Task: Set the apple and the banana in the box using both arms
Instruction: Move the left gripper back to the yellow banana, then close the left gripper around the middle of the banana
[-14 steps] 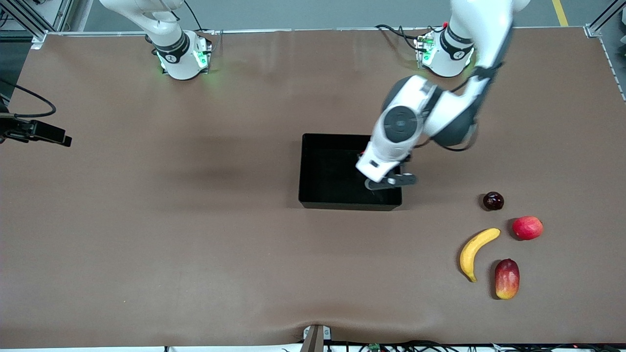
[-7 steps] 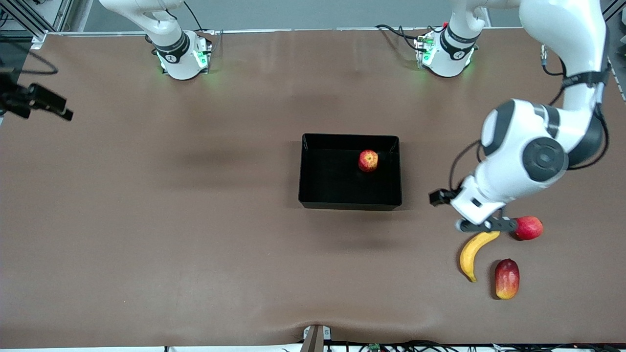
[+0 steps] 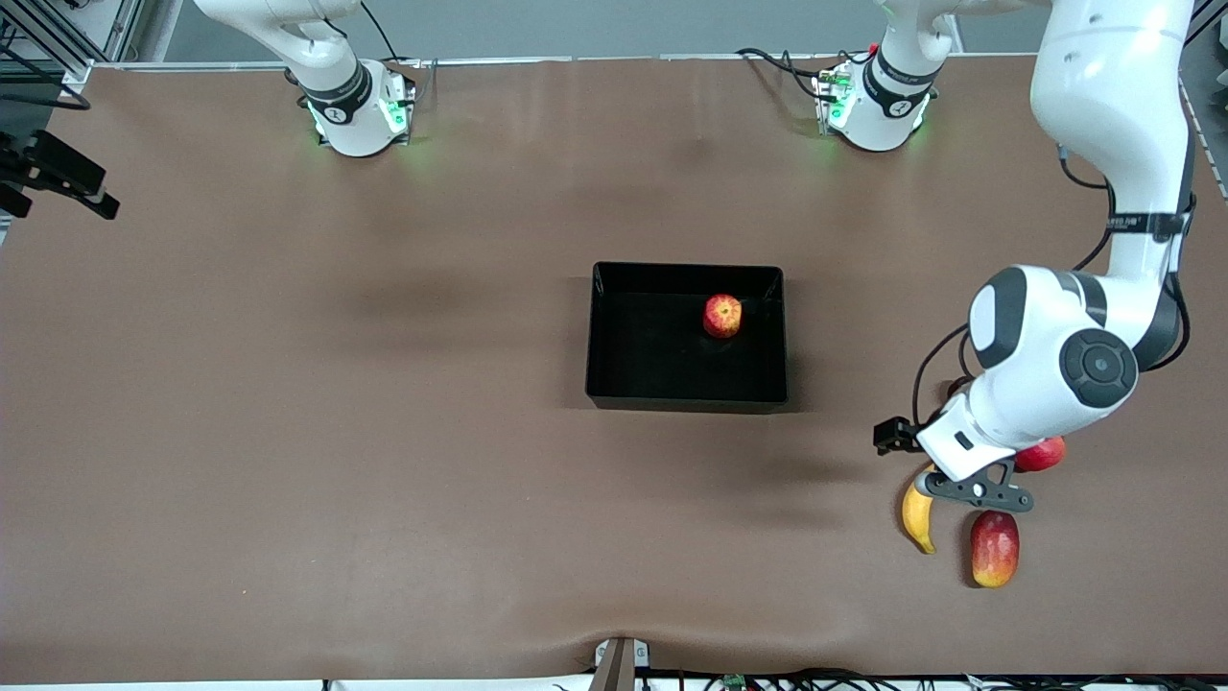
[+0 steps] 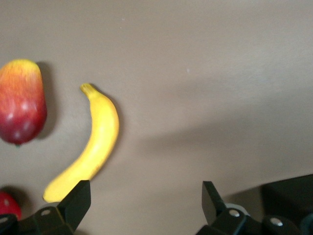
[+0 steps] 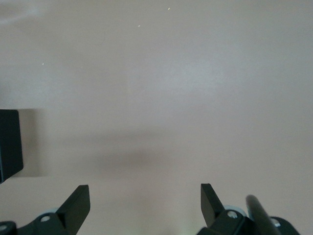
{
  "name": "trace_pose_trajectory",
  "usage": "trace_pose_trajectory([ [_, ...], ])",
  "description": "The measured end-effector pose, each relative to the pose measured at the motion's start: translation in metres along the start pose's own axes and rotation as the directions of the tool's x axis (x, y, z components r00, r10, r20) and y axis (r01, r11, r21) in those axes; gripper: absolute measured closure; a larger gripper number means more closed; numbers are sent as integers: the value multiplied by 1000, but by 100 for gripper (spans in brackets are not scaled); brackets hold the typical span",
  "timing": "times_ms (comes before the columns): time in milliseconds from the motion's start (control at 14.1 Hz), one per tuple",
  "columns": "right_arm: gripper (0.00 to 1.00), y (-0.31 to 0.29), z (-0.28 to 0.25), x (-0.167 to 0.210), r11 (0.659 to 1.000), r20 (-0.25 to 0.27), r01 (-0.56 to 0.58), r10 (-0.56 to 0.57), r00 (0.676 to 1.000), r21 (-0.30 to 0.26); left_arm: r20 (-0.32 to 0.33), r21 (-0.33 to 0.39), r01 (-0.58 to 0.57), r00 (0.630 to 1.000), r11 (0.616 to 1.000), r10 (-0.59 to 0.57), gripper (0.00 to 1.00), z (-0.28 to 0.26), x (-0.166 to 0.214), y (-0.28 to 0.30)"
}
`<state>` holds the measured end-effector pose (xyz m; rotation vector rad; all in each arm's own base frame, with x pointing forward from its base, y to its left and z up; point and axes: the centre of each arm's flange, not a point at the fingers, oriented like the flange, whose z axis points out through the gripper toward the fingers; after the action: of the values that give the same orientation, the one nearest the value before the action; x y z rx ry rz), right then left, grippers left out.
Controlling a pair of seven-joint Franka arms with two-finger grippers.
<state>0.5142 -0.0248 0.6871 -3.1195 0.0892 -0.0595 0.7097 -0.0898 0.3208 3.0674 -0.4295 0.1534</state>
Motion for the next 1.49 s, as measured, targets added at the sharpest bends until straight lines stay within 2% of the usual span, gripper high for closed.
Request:
trace_pose_trajectory([
  [284,0,2,2,1,1000,4,0,1,1000,-17,10,22,-141,990,990,141,0,56,-7,-37],
  [567,0,2,5,1,1000,21,-1,1,1000,-18,26,59,-212,977,976,211,4,100,-13,-46],
  [638,0,2,5,1,1000,21,0,1,1000,-18,37,72,-228,973,971,226,15,109,-15,-48],
  [780,0,2,5,1,1000,21,0,0,1000,-18,56,88,-249,968,964,245,19,121,-18,-53],
  [1064,0,1,5,1,1000,24,1,0,1000,-19,42,102,-269,963,958,266,61,122,-17,-61],
  [1135,0,1,5,1,1000,24,1,0,1000,-19,35,107,-283,959,953,281,66,118,-14,-60],
  [1348,0,0,5,0,1000,25,2,-2,1000,-19,-7,124,-302,952,945,306,65,92,4,-47],
  [1489,0,0,5,0,1000,25,3,-2,1000,-19,-8,109,-308,951,945,311,65,62,13,-31],
])
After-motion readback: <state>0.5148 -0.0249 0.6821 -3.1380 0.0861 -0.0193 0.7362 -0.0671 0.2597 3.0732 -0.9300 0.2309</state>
